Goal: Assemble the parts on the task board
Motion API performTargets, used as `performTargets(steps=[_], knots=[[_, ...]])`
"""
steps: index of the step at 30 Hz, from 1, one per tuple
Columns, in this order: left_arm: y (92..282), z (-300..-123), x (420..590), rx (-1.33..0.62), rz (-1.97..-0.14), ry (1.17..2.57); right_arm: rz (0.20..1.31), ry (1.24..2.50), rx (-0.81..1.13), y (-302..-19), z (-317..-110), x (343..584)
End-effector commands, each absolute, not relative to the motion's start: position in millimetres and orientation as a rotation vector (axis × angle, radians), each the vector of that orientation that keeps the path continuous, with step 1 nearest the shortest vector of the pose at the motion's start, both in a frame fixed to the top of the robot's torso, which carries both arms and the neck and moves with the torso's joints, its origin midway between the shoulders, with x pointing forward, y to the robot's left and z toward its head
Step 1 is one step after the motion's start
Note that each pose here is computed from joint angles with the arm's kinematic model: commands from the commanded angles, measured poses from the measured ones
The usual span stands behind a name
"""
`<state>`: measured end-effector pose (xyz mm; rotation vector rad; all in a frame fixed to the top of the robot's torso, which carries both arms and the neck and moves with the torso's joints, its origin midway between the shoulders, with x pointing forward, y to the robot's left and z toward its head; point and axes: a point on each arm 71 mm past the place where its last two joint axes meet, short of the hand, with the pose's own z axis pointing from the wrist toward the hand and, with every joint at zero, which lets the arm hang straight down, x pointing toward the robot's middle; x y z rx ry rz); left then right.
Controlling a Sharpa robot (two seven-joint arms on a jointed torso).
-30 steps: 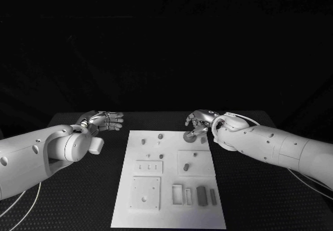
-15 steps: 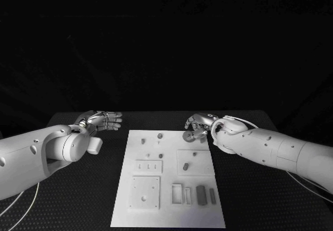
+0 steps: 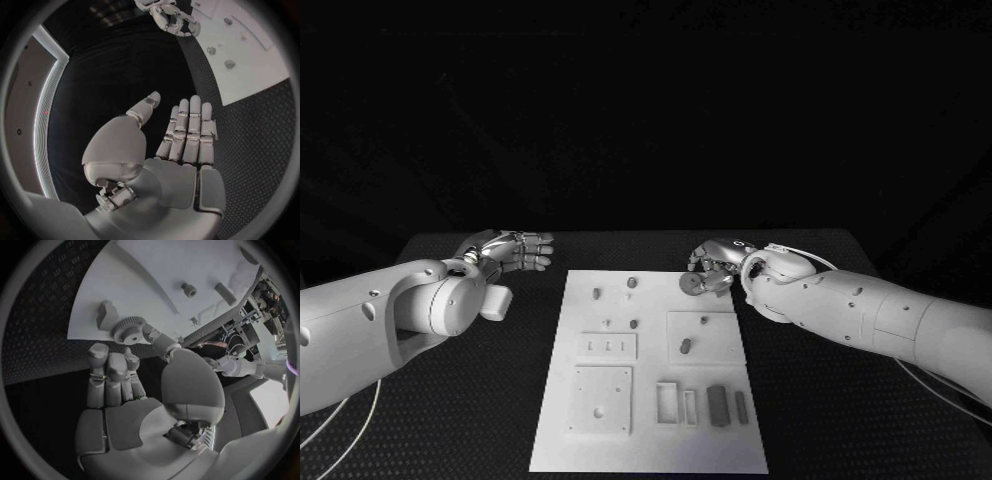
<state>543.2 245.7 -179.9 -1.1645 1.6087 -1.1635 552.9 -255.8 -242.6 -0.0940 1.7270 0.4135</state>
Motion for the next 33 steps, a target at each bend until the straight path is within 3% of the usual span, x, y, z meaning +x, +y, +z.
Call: performTargets(steps=[1,33], knots=[[243.4,-179.0,543.0,-1.148,-1.183,1.616,0.414,1.725,-0.115,-255.9,-243.0,552.6],[244.1,-179.7,543.0,-1.152,-1.179,1.622,0.383,1.832,-0.128,-255.3,-272.4,548.8]])
